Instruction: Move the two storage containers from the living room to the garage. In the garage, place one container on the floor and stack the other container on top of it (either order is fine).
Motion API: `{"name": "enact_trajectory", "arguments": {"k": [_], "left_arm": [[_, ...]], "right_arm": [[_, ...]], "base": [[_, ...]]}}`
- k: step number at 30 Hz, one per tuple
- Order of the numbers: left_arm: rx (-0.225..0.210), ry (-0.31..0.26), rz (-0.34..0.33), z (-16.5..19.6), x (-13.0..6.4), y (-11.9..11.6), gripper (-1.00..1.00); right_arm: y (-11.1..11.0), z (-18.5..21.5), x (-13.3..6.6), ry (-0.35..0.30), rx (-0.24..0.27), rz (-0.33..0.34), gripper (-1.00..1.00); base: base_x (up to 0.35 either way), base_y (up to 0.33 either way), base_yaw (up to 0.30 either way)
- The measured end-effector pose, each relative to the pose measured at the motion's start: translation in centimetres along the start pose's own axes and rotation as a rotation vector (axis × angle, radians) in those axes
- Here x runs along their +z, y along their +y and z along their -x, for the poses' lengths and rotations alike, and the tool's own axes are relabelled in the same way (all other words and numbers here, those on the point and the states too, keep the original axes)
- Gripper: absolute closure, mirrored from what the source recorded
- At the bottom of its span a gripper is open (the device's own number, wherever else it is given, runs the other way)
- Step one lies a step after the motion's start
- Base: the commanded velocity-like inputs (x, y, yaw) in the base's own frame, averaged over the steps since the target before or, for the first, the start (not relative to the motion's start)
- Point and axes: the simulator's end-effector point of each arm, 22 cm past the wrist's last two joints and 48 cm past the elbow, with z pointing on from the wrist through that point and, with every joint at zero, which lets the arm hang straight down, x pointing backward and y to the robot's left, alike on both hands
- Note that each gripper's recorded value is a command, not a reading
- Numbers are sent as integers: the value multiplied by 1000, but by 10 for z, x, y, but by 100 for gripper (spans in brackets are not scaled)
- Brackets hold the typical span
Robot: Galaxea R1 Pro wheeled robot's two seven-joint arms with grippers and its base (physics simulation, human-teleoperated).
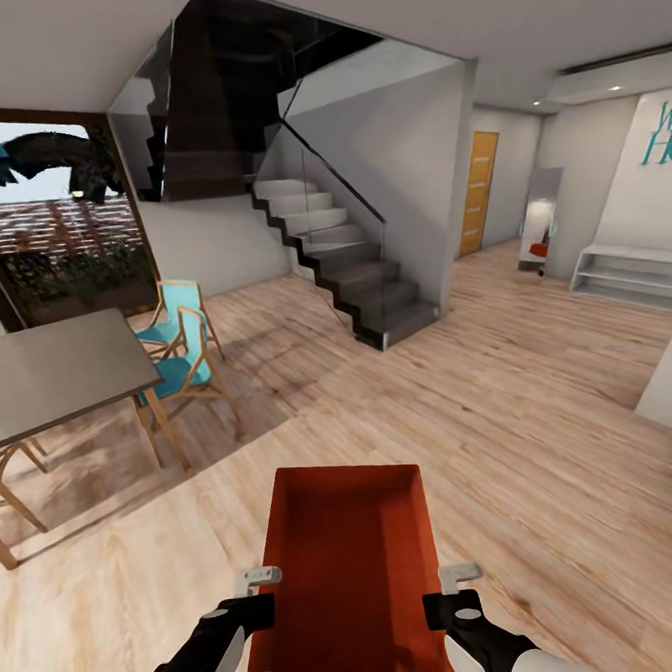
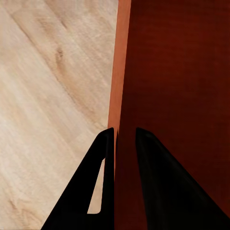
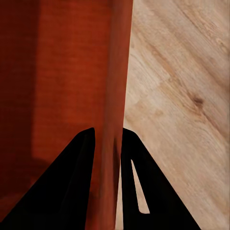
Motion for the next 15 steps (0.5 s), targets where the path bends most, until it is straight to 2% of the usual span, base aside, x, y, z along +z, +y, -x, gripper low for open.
{"name": "enact_trajectory", "arguments": {"k": [7,15], "left_arm": [[-1,-4,0,1,0,0,100],[4,-18,-1,6,0,-1,100]], "right_arm": [[0,1,0,-3,-1,0,100],[0,4,0,-17,6,-3,100]], "base": [[322,0,0],[316,0,-249]]}}
